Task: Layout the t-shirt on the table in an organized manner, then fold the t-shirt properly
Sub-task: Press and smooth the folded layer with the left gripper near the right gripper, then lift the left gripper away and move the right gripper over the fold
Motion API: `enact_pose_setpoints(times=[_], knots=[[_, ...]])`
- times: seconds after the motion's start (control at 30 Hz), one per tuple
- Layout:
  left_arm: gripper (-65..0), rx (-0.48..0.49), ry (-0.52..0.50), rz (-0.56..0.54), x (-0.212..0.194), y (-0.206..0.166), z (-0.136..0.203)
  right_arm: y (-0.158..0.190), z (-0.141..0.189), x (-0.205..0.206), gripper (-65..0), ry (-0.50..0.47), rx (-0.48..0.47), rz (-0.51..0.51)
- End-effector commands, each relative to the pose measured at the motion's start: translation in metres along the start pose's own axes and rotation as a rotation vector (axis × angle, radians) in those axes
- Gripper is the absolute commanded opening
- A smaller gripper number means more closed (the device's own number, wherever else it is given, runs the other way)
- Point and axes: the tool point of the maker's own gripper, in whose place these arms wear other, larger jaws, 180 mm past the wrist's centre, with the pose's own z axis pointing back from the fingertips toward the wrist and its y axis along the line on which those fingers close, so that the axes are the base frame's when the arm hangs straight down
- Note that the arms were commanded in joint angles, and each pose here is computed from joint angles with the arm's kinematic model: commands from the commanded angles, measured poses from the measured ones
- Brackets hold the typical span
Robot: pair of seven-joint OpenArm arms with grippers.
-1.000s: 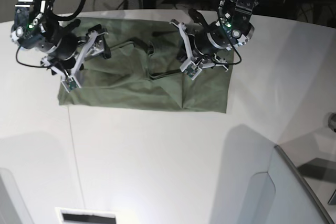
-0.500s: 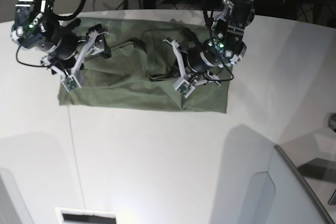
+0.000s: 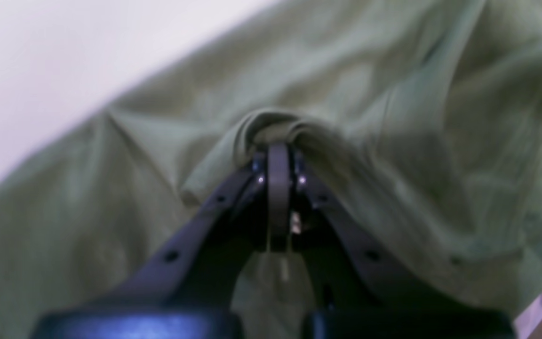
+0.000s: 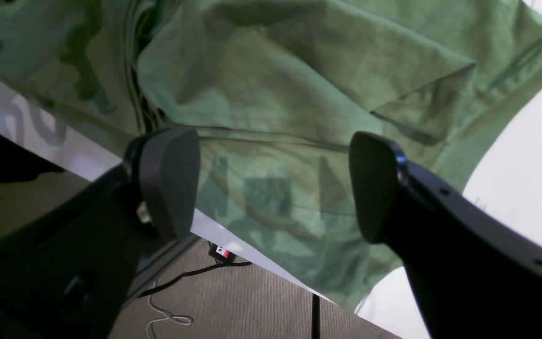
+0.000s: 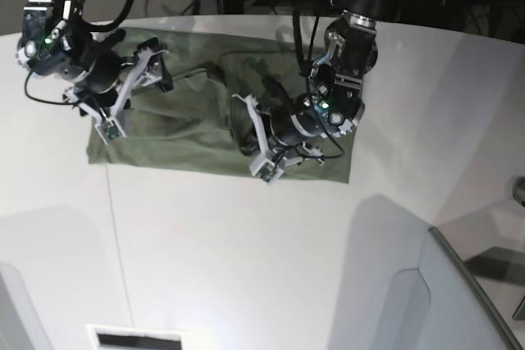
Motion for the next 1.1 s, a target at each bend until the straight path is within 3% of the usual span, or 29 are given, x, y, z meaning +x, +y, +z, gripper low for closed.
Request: enact_pose_setpoints(times=[0.0,0.17,0.3,0.5,0.63,0.73,0.83,0.93,1.07], knots=[[-65.0,0.001,-0.052,-0.007,0.021,0.003,-0.001,0.0,0.003,0.01,-18.2,-0.039,0.004,0.008],[-65.0,-0.028,-0.028,0.016,0.029,0.003,-0.022,0.0,0.003,0.011,-18.2,-0.041,0.004,0.008],[-65.0,-0.092,-0.007,-0.039,0.043,-0.02,-0.041,0.0,0.003,0.012,-18.2,-0.041,0.003,0.01],[-65.0,-0.176,-0.088,-0.086,0.075,-0.06,-0.056,0.0,0.003,0.012,-18.2,-0.041,0.003,0.01],[-65.0,-0.167,-0.136,-0.096,0.09,-0.06,-0.048,-0.002,0.004,0.011,-18.2,-0.031,0.002,0.037],[-65.0,-0.077,-0.188,-0.058,0.084,-0.023,-0.022,0.013,0.0,0.021,-18.3,-0.027,0.045,0.144],[-65.0,0.081,-0.194,0.006,0.046,0.037,0.021,0.034,-0.008,0.049,-21.6,-0.063,0.096,0.241],[-65.0,0.226,-0.133,0.053,-0.01,0.09,0.065,0.055,-0.018,0.076,-27.2,-0.095,0.146,0.317],[-65.0,0.389,-0.013,0.126,-0.093,0.138,0.128,0.093,-0.052,0.089,-25.8,-0.017,0.249,0.399]])
